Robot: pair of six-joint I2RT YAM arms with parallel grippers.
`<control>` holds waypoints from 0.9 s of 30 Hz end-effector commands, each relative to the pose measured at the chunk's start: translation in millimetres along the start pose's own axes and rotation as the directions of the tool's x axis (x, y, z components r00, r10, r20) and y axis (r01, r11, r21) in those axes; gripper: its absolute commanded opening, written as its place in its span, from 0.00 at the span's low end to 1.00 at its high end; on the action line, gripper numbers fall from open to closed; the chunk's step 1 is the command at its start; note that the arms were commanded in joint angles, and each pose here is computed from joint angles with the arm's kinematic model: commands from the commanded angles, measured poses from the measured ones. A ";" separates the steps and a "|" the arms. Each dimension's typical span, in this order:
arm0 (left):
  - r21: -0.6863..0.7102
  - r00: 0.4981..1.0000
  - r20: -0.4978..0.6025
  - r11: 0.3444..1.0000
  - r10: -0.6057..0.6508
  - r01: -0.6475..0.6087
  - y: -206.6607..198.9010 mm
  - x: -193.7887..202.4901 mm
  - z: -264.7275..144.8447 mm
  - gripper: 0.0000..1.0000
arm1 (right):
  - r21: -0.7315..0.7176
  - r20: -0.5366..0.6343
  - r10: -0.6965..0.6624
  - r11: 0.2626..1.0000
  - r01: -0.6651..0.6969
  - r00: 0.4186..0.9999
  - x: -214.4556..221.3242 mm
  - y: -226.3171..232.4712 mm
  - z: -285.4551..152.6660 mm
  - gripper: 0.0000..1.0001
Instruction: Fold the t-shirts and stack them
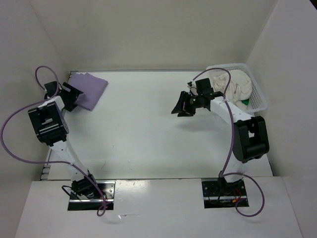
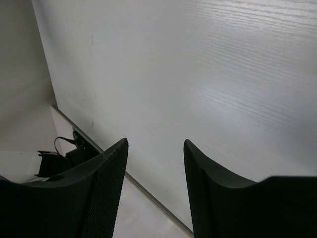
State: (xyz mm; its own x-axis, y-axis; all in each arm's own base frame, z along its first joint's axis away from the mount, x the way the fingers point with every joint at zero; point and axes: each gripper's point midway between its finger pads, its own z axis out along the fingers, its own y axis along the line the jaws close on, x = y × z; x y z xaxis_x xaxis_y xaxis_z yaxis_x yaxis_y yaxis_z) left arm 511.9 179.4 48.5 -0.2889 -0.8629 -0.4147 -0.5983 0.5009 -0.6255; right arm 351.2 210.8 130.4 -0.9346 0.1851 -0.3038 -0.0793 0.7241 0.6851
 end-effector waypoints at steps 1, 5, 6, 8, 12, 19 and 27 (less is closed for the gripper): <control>0.011 0.998 0.065 1.000 -0.011 0.011 -17.5 -6.5 -27.9 1.00 | -0.036 0.042 -0.040 0.998 0.042 0.998 -2.7 11.7 -13.7 0.55; -0.044 0.991 0.137 0.999 -0.007 0.013 -13.7 -12.1 -58.7 1.00 | -0.016 0.062 -0.045 0.999 0.046 0.997 -4.0 9.7 -16.9 0.59; -0.064 0.987 0.162 0.998 -0.014 0.025 -9.9 -13.0 -66.2 1.00 | 0.010 0.085 -0.049 0.999 0.049 0.995 -7.9 7.0 -18.8 0.59; -0.054 0.982 0.189 0.998 -0.009 0.020 -11.5 -7.7 -89.8 1.00 | 0.058 0.117 -0.025 0.998 0.019 0.993 -11.6 -0.6 -20.0 0.54; -0.002 0.978 0.207 0.999 -0.039 0.040 -16.9 10.7 -130.0 0.83 | 0.082 0.209 0.021 0.996 -0.038 0.978 -33.8 4.8 -26.6 0.27; 0.089 0.974 0.064 0.971 0.217 -0.222 -77.9 110.3 -178.5 0.41 | 0.163 0.369 0.030 0.982 -0.096 0.929 -93.3 3.6 -48.8 0.00; 0.505 0.773 -0.415 0.828 0.480 -0.243 -136.6 319.8 -243.5 0.35 | 0.444 0.627 -0.053 0.844 -0.301 0.777 -211.7 -69.3 -137.1 0.22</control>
State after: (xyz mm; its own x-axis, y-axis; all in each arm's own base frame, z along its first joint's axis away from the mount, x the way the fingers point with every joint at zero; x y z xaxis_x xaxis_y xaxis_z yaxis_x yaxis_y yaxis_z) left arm 362.3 -130.1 181.8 -0.6654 -0.5621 -0.4912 -0.1032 0.7209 -0.6853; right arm 478.1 92.4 227.1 -0.5981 0.5336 -0.5980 0.2129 0.8251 0.5234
